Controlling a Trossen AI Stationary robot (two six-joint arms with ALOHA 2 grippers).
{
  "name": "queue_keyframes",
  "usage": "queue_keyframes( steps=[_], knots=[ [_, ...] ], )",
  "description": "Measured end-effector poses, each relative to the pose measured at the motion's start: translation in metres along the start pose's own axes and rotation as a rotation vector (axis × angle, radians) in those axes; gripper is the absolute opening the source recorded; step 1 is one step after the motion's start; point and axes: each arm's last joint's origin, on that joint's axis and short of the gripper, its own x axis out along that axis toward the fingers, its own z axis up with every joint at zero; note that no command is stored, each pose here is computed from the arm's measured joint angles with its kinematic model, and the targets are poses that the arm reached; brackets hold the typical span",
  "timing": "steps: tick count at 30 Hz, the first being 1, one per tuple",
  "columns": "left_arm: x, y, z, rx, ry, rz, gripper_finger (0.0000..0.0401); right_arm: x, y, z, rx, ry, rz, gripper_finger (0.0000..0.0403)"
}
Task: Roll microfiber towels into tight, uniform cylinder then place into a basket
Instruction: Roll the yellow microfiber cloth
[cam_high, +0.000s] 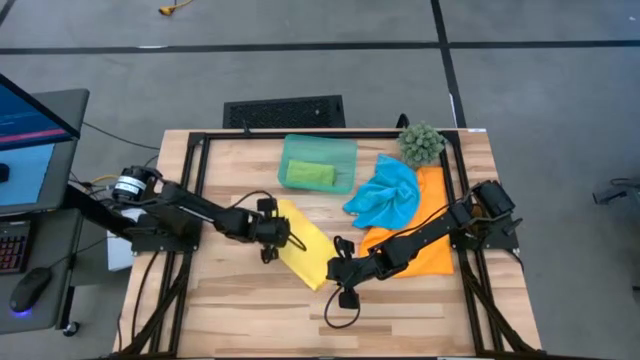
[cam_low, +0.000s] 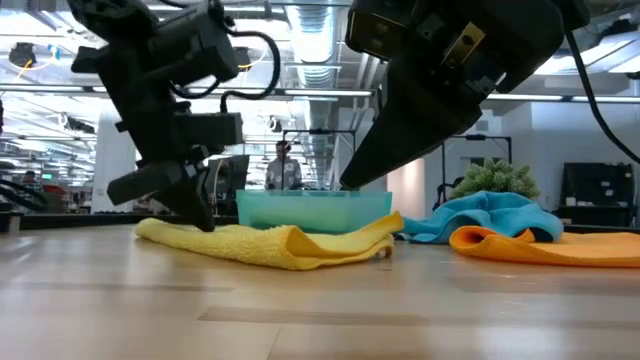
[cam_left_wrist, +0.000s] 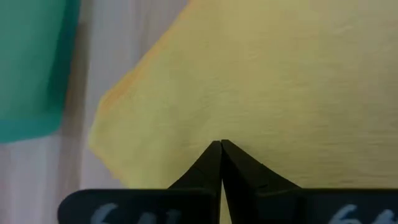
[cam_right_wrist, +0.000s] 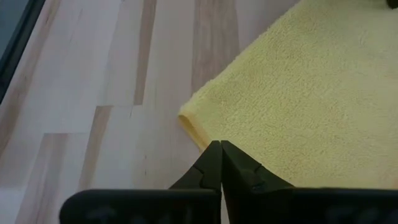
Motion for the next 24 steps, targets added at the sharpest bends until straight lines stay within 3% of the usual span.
queue_keyframes(
  steps=[4, 7, 10, 12, 17, 24],
  knots=[
    [-0.011, -0.017, 0.010, -0.024, -0.081, -0.037, 0.0000, 0.000, 0.000, 0.000, 0.000, 0.002, -0.001, 0.0019],
    [-0.022, -0.036, 0.025, -0.107, -0.267, -0.126, 0.0000, 0.000, 0.000, 0.000, -0.001, 0.003, -0.001, 0.0019],
    [-0.036, -0.055, 0.035, -0.114, -0.432, -0.247, 0.0000, 0.000, 0.000, -0.001, -0.001, 0.007, -0.002, 0.0022],
    [-0.044, -0.065, 0.036, -0.106, -0.489, -0.261, 0.0000, 0.000, 0.000, -0.001, -0.001, 0.006, -0.001, 0.0025],
    [-0.044, -0.074, 0.034, -0.146, -0.516, -0.205, 0.0000, 0.000, 0.000, -0.001, -0.001, 0.006, -0.001, 0.0025],
    [-0.010, -0.095, 0.031, -0.126, -0.498, -0.231, 0.0000, 0.000, -0.001, -0.004, -0.006, 0.029, -0.008, 0.0021]
  ],
)
